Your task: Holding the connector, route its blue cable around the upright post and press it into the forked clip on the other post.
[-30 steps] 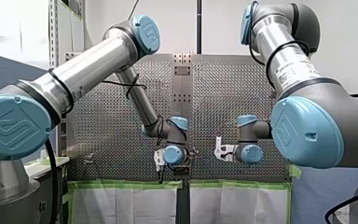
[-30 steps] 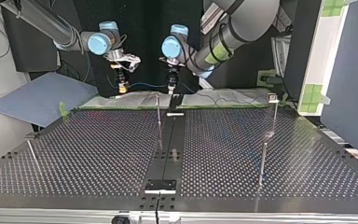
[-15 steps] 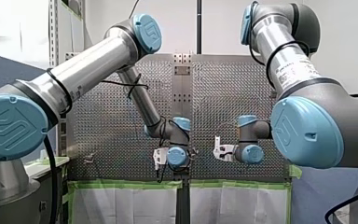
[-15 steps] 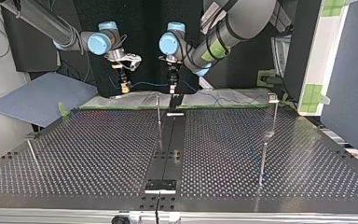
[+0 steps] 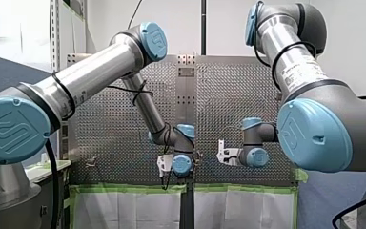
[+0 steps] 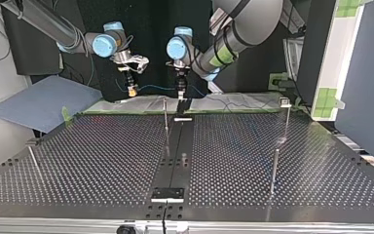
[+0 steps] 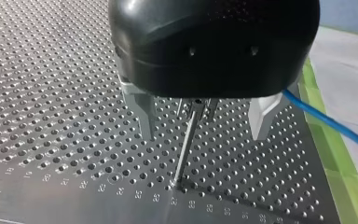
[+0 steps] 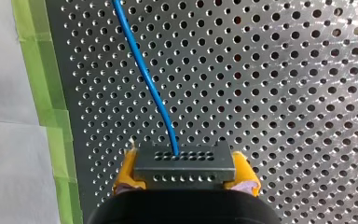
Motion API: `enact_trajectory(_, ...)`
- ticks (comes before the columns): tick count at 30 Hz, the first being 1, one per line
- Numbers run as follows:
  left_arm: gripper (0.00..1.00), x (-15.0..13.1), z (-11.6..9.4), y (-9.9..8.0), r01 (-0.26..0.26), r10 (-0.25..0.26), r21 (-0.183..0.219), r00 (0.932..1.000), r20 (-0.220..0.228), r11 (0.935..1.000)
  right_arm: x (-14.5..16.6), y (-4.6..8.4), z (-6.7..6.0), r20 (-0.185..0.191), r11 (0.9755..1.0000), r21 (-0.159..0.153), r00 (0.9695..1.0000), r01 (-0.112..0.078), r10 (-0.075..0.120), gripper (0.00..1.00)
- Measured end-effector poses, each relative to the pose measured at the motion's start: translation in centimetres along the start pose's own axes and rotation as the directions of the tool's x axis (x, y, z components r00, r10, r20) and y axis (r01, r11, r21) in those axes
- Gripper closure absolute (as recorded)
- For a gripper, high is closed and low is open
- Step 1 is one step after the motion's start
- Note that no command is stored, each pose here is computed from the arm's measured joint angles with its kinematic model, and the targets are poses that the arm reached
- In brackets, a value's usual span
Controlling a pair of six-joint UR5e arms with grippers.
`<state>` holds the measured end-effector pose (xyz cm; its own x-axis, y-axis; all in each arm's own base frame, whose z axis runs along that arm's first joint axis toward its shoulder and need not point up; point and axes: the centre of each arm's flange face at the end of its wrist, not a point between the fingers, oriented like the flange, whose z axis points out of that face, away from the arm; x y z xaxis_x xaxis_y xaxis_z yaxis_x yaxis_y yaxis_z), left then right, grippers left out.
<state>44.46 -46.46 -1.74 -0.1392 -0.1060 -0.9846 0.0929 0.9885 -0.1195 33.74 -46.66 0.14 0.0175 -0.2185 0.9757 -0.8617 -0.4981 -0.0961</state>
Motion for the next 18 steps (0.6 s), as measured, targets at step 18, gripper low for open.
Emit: enact_trajectory(18, 0.0, -0.26, 0.44, 0.46, -0.033, 0.033, -0.036, 0.9994, 0.012, 0.9988, -0.12, 0.78, -0.15, 0.018, 0.9995, -0.032, 0.9998, 0.007, -0.007, 0.79)
